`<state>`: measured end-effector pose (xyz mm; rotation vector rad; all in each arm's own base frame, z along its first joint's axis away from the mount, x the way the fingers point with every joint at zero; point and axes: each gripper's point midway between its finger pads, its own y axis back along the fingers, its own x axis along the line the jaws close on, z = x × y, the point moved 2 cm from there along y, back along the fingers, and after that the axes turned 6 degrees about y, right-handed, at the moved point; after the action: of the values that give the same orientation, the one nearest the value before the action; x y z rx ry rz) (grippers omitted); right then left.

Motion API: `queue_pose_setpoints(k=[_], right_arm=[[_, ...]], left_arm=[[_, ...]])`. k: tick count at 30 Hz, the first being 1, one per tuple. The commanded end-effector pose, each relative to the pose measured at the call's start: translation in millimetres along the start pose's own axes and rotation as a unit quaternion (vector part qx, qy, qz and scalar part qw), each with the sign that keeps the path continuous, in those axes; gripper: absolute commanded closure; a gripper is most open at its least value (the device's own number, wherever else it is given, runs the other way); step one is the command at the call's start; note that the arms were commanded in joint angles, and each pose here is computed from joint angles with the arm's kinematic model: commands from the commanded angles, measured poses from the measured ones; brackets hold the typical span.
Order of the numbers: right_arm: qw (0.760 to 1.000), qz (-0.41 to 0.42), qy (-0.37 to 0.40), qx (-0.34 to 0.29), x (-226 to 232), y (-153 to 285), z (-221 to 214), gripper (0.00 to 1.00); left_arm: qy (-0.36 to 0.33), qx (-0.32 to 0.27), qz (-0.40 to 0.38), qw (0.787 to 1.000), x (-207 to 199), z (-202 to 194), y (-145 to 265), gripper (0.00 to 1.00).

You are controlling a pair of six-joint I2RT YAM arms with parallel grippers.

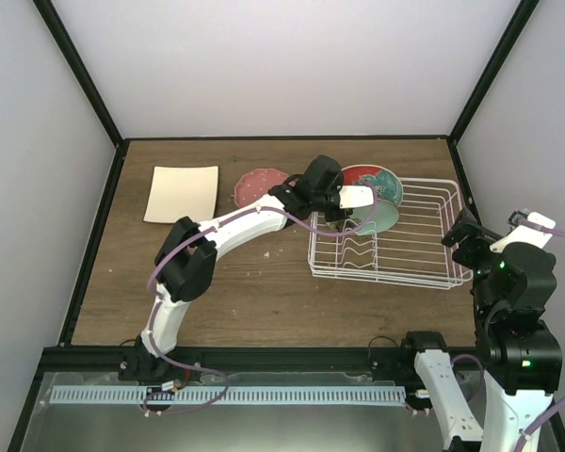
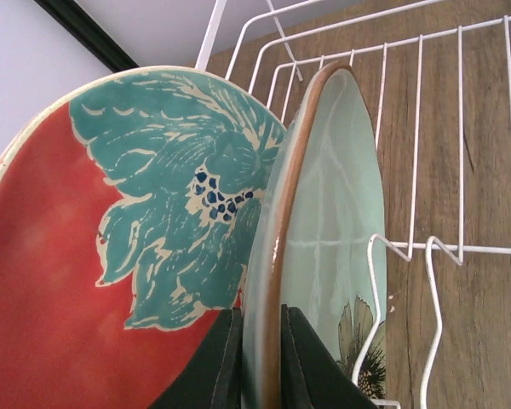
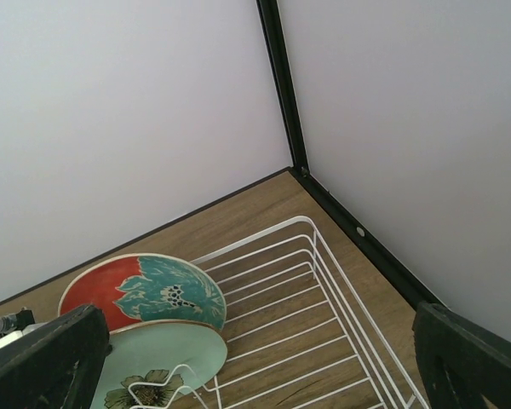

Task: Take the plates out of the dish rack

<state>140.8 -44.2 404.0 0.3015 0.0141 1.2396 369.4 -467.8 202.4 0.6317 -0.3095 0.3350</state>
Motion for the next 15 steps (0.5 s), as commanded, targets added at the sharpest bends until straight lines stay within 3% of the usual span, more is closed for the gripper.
queue_pose_setpoints(k=[1,15], right_arm=[[1.0,0.007,-0.002,-0.015,-1,10,7,0.0],[1.0,0.022,-0.014,-0.008,5,4,-1,0.0]], left_arm=[[-0.005,-0.007,0.036,0.999,17,4,6,0.96],[-0.017,-0.132,0.056,0.99,45,115,109,0.96]])
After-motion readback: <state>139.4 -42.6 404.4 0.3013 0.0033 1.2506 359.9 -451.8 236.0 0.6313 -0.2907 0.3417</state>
